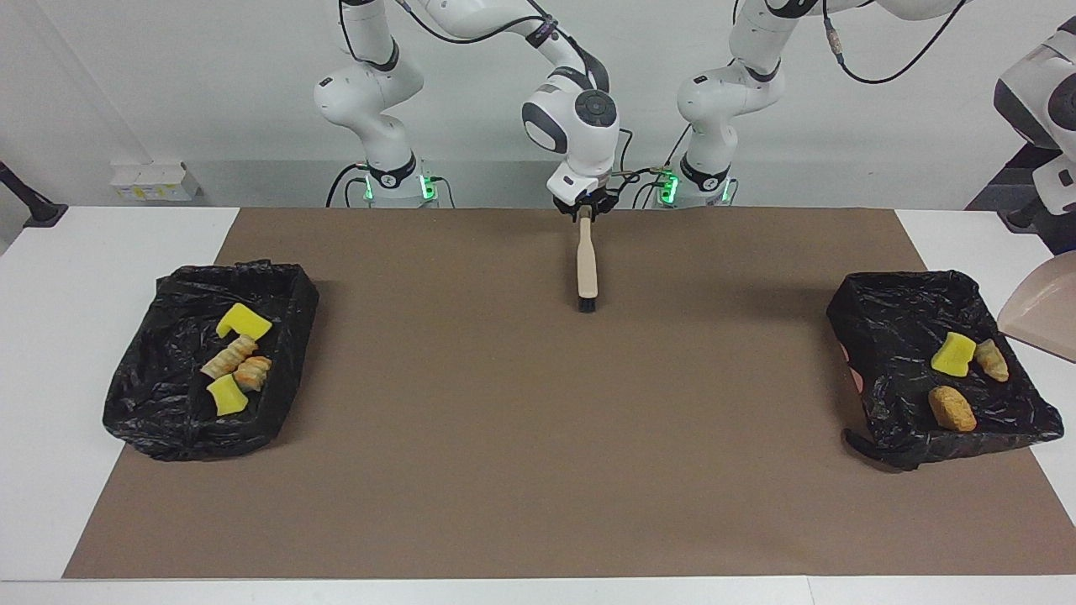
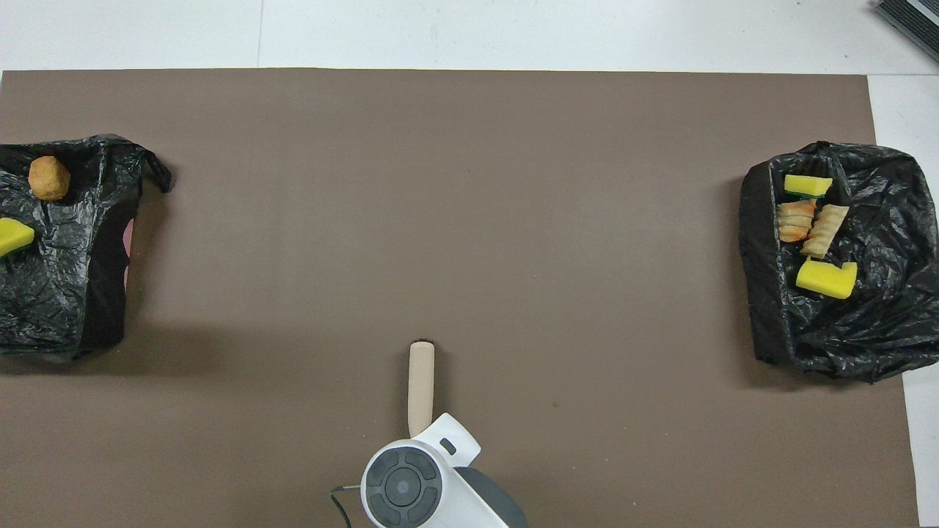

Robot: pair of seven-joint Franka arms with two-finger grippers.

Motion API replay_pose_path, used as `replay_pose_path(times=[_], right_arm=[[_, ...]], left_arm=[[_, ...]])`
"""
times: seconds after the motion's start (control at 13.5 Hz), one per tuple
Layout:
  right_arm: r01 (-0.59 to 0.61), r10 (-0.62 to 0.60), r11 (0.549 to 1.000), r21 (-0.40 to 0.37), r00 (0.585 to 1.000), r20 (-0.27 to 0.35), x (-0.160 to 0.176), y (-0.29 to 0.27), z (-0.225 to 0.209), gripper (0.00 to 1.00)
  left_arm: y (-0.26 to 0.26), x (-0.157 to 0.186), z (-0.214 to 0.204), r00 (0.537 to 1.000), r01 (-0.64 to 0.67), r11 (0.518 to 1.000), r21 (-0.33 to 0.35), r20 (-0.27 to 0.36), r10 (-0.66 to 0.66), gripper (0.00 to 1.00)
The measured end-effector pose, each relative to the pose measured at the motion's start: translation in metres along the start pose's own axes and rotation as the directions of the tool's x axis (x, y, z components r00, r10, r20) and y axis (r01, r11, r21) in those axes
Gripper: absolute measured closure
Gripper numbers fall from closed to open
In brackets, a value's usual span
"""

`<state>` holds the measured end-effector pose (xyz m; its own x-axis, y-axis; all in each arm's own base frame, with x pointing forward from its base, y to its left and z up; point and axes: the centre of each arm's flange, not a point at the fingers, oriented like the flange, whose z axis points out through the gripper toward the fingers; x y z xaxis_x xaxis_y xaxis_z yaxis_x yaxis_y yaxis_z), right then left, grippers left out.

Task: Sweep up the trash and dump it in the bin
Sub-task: 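Tip the dustpan into the black bag with the left gripper, then bring the empty dustpan back to the table center with the left gripper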

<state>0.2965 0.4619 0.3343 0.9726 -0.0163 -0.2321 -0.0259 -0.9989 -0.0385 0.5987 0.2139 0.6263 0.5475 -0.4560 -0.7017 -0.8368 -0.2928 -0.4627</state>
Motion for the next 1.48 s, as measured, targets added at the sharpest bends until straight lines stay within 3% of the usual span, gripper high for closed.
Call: replay_pose_path(times=[0.07, 0.3, 0.52, 0.74, 0.96, 1.11, 1.33, 1.48], right_arm=[[-0.002, 0.002, 1.0, 0.005, 1.0, -0.003, 0.002, -0.001, -0.003, 0.52], [-0.042, 0.043, 0.998, 0.049, 0.999, -0.026, 0.026, 0.004, -0.026, 0.24], [-0.086, 0.093, 0.991, 0.1, 0.994, -0.063, 0.05, 0.017, -0.064, 0.17], [-0.146, 0.151, 0.986, 0.078, 0.987, -0.063, 0.064, 0.061, -0.109, 0.0], [-0.173, 0.174, 0.985, 0.025, 0.982, -0.078, 0.08, 0.123, -0.153, 0.0], [-0.187, 0.19, 0.982, 0.031, 0.977, -0.096, 0.095, 0.164, -0.179, 0.0], [-0.155, 0.159, 0.987, 0.045, 0.98, -0.116, 0.121, 0.233, -0.22, 0.0], [-0.098, 0.105, 0.994, 0.055, 0.984, -0.147, 0.135, 0.274, -0.252, 0.0]], left_arm=[[0.003, 0.006, -0.007, 0.999, 0.012, 0.999, -0.03, -0.035, -0.013, 0.69], [0.018, 0.026, -0.019, 0.963, 0.134, 0.968, -0.211, -0.202, -0.178, 0.69], [0.034, 0.054, -0.051, 0.864, 0.29, 0.862, -0.416, -0.274, -0.423, 0.69], [0.061, 0.099, -0.105, 0.767, 0.384, 0.737, -0.557, -0.252, -0.59, 0.69], [0.1, 0.156, -0.175, 0.663, 0.434, 0.59, -0.681, -0.202, -0.721, 0.69], [0.128, 0.194, -0.224, 0.584, 0.472, 0.495, -0.729, -0.161, -0.796, 0.69], [0.175, 0.242, -0.29, 0.502, 0.452, 0.407, -0.794, -0.151, -0.852, 0.69], [0.198, 0.263, -0.315, 0.488, 0.394, 0.367, -0.843, -0.146, -0.86, 0.69]])
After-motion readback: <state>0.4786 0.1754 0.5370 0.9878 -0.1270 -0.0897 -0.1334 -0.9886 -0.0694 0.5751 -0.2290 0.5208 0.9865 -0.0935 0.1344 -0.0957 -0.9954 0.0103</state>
